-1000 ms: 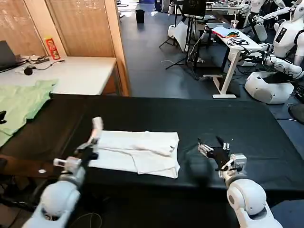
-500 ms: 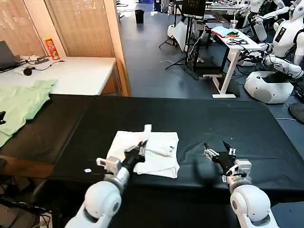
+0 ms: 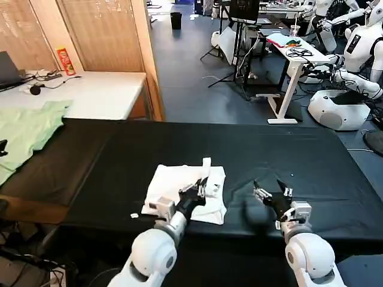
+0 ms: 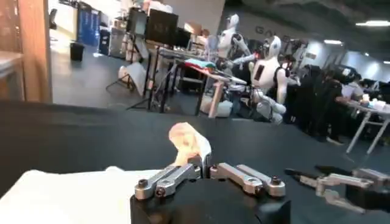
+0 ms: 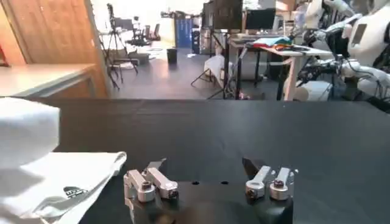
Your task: Fold and organize the clothes.
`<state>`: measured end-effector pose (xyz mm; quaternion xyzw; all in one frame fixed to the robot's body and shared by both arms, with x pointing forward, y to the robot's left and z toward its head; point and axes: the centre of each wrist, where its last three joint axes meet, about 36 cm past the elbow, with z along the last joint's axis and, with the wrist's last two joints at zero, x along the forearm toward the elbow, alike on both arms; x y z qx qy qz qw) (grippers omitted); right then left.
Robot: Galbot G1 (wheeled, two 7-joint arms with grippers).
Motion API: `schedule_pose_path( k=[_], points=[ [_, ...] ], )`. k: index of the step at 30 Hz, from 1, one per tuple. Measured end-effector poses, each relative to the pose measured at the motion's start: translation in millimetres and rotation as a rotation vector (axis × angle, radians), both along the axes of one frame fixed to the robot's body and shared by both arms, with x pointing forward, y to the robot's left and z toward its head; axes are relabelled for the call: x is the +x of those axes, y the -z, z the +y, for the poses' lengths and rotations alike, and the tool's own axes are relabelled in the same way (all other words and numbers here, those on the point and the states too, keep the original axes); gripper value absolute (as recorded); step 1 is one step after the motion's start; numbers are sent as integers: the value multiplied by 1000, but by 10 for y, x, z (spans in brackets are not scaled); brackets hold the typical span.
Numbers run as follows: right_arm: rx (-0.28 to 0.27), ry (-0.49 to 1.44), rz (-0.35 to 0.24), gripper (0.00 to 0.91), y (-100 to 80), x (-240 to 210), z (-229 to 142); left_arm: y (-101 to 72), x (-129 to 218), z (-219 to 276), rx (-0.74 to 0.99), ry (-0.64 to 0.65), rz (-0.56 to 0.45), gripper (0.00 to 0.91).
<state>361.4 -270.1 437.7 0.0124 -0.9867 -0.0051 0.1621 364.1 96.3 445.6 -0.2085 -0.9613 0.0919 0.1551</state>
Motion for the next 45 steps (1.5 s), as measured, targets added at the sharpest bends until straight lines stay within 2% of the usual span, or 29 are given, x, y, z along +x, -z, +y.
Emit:
schedule_pose_path(
  k=[5,6,7,13,20,26,30,33,35,38,45],
  points=[
    [1,-7,1,878,7,0,22,44,11,-42,-8,-17,5,10],
    [2,-11,0,878,5,3,30,55,11,-50,-10,-18,9,341],
    [3,-15,-1,878,2,5,34,68,11,-59,-11,-19,12,878],
    [1,-44,-11,878,-5,22,56,160,5,-149,-23,-25,21,878],
    [-6,-87,-13,878,-4,90,99,61,-36,-236,-177,39,38,878],
    [14,-231,-16,878,17,171,269,-42,43,27,-100,-7,-77,878],
    [68,-331,4,878,15,139,432,34,63,338,-3,-71,-112,878],
    [77,-366,21,878,13,52,511,94,32,553,67,-111,-121,878],
    [63,-385,25,878,5,-41,542,145,-6,635,92,-132,-116,878],
    [10,-420,12,878,8,-198,552,206,-41,687,109,-149,-98,878],
    [-105,-559,-4,878,171,-494,559,277,-84,688,121,-161,-73,878]
  ],
)
